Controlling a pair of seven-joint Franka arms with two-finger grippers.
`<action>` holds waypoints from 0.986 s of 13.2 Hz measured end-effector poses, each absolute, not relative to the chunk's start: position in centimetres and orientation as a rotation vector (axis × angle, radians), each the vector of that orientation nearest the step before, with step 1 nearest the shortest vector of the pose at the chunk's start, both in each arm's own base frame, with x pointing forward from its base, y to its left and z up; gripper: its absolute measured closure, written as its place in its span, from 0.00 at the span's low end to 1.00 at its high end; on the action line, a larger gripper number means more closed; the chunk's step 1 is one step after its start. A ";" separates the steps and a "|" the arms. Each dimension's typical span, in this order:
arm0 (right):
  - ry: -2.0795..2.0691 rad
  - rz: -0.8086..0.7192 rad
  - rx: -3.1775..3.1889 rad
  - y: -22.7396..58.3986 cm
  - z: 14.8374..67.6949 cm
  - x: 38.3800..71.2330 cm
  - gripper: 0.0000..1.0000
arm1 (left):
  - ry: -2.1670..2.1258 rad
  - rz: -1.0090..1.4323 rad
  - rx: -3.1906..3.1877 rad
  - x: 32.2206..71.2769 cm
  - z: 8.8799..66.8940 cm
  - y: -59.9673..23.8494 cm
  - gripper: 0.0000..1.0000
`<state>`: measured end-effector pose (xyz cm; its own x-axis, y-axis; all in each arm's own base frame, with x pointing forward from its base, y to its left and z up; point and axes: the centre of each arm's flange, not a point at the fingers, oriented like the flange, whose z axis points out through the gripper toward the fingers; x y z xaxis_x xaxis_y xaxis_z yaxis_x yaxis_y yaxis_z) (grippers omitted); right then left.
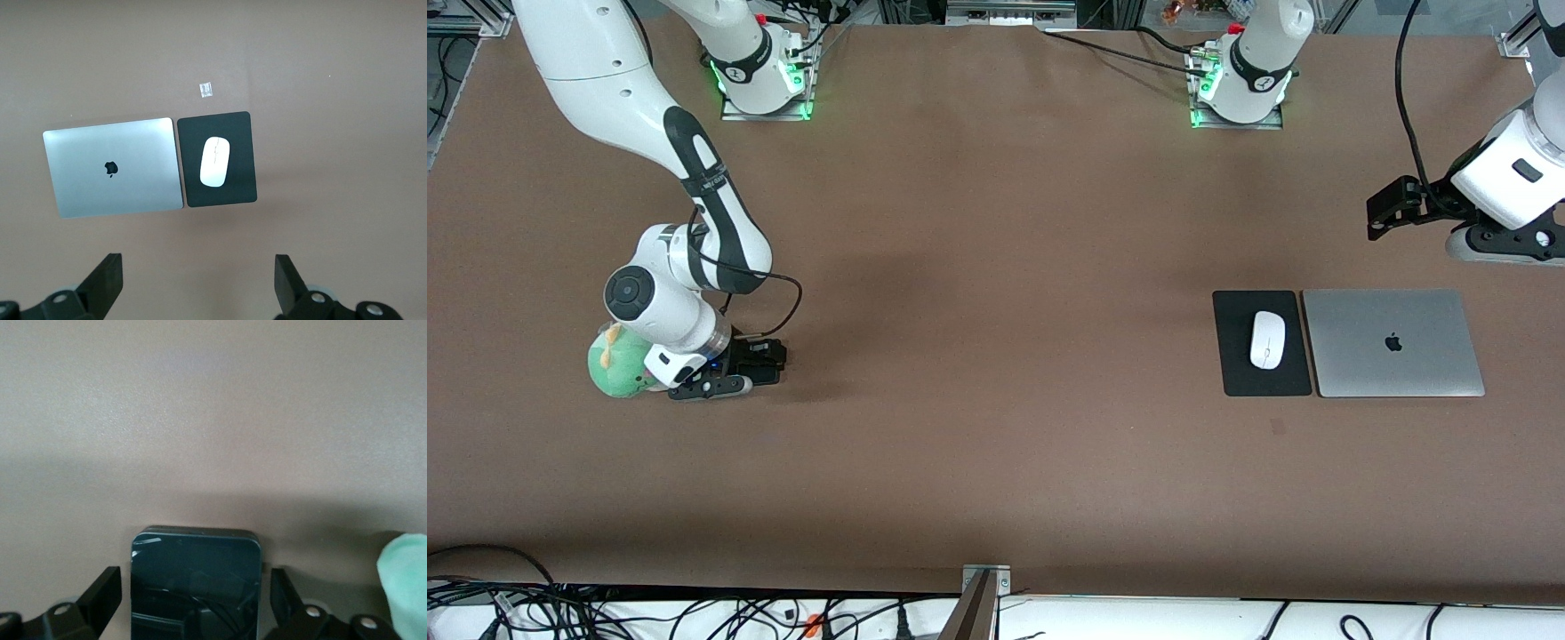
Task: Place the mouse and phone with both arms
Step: 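Carry the black phone with the right gripper beside the green plush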
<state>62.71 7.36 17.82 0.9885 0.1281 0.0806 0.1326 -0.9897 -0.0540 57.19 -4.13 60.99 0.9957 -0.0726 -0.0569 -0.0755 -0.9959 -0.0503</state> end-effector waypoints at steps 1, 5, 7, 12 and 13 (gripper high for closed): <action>-0.202 -0.127 -3.073 7.4 18.0 62.8 0.00 | 0.115 0.086 -3.086 57.2 61.0 -4.1 0.00; -0.152 -0.164 -3.033 7.7 21.3 64.2 0.00 | 0.117 0.089 -3.087 57.3 60.8 -4.2 0.00; -0.128 -0.186 -2.999 7.9 25.1 65.2 0.00 | 0.117 0.092 -3.087 57.3 60.7 -4.2 0.00; -0.102 -0.197 -2.961 5.8 35.1 64.8 0.00 | 0.118 0.092 -3.087 57.3 60.7 -4.3 0.00; -0.093 -0.190 -2.955 5.1 37.1 64.4 0.00 | 0.118 0.093 -3.087 57.3 60.7 -4.3 0.00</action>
